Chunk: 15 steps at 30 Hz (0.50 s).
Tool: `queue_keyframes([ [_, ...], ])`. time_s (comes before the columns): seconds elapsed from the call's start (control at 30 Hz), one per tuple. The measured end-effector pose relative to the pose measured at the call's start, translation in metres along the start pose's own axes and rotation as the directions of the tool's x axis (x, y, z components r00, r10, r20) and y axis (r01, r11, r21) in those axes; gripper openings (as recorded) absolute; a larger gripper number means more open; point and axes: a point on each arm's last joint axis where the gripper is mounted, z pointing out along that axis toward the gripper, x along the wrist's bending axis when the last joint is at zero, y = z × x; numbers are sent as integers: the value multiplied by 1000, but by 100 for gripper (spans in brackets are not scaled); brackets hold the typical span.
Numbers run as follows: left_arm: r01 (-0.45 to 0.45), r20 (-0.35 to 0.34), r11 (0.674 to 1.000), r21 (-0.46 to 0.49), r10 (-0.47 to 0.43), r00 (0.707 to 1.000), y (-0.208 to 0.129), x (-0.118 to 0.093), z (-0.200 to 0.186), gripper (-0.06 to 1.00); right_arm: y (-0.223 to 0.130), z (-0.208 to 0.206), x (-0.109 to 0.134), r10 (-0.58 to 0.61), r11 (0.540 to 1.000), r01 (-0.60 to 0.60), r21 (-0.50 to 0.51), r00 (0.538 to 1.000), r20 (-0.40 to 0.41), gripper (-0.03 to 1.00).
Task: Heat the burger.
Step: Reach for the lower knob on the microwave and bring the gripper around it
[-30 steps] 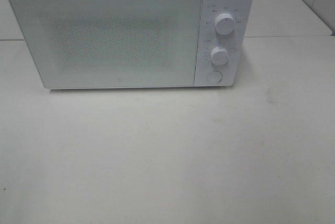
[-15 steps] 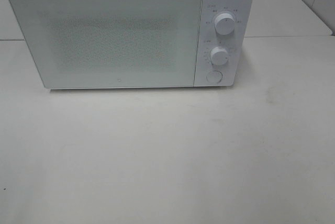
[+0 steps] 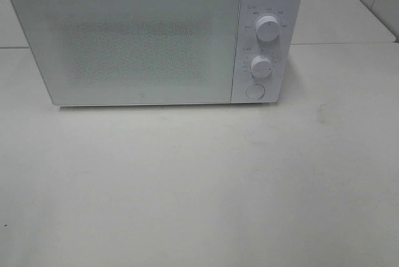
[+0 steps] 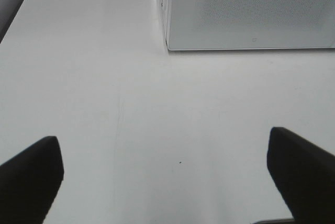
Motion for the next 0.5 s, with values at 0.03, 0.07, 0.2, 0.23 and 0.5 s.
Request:
queue_keyframes([
  [0.03, 0, 0, 1000, 0, 0, 1000, 0, 0, 0, 98, 0, 0, 0, 0, 1000, 0, 0, 1000, 0, 72],
  [0.07, 0, 0, 1000, 0, 0, 1000, 0, 0, 0, 98, 0, 0, 0, 0, 1000, 0, 0, 1000, 0, 72],
  [0.2, 2, 3, 1000, 0, -2, 1000, 0, 0, 0, 98, 0, 0, 0, 0, 1000, 0, 0, 1000, 0, 72],
  [0.23, 2, 3, 1000, 0, -2, 1000, 0, 0, 0, 98, 0, 0, 0, 0, 1000, 0, 0, 1000, 0, 72],
  [0.5, 2, 3, 1000, 0, -2, 1000, 0, 0, 0, 98, 0, 0, 0, 0, 1000, 0, 0, 1000, 0, 72],
])
